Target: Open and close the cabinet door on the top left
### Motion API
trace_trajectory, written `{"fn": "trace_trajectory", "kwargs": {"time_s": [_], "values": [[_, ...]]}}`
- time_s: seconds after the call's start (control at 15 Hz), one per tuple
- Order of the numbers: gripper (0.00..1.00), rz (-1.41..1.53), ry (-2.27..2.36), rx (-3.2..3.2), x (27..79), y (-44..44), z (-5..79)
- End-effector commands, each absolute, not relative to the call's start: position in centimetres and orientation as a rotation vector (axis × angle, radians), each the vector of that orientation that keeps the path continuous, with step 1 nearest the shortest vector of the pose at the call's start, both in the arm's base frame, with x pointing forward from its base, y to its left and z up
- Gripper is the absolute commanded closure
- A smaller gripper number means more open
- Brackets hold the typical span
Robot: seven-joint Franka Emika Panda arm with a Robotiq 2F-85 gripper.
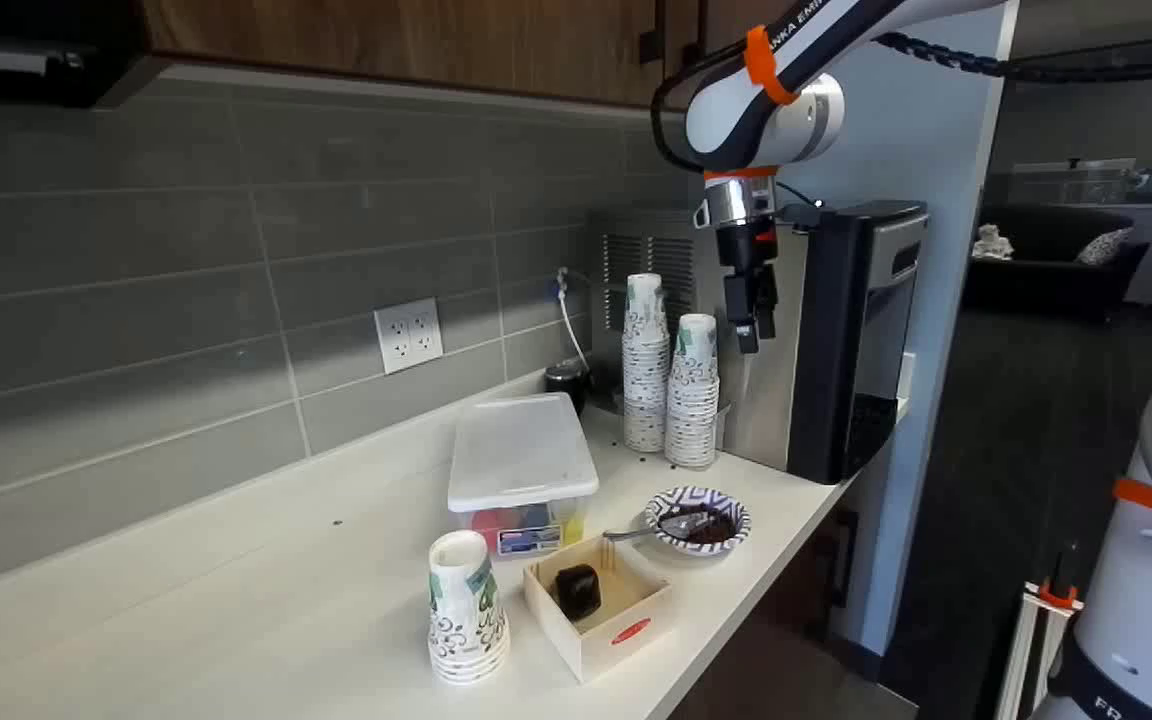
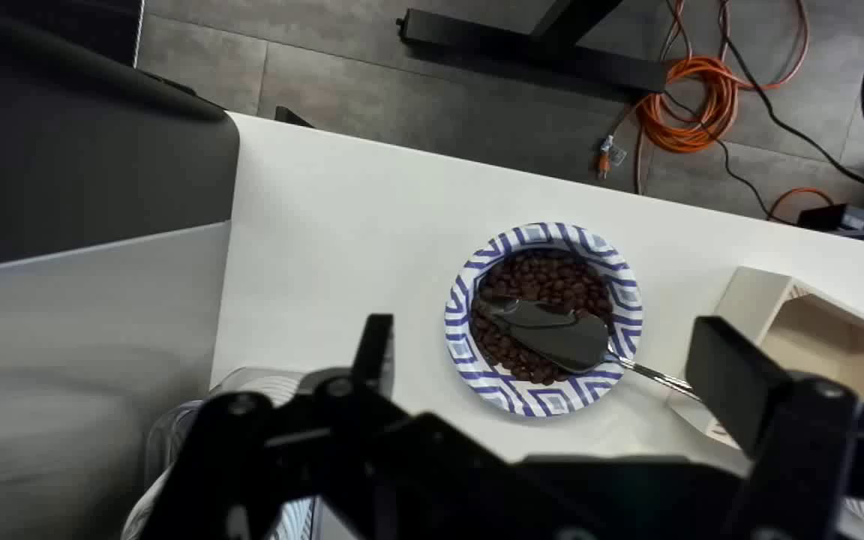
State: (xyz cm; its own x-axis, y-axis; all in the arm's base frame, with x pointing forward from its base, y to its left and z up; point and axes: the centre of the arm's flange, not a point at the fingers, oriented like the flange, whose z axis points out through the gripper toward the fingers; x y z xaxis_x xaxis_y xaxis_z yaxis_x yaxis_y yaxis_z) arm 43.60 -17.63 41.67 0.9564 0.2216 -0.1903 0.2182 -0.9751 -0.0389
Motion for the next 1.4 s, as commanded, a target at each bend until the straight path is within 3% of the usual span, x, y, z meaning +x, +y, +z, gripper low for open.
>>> {"fn": "trace_trajectory", "kwargs": {"time_s": [0.0, 0.53, 1.07, 1.33], "values": [[0.00, 0.304, -0.347, -3.090, 43.6, -17.6, 41.7], [0.00, 0.247, -0.362, -3.119, 43.6, -15.6, 42.3], [0.00, -0.246, -0.280, -3.259, 42.6, -7.8, 47.2], [0.00, -0.530, -0.152, -3.303, 39.0, -6.1, 51.5]]}}
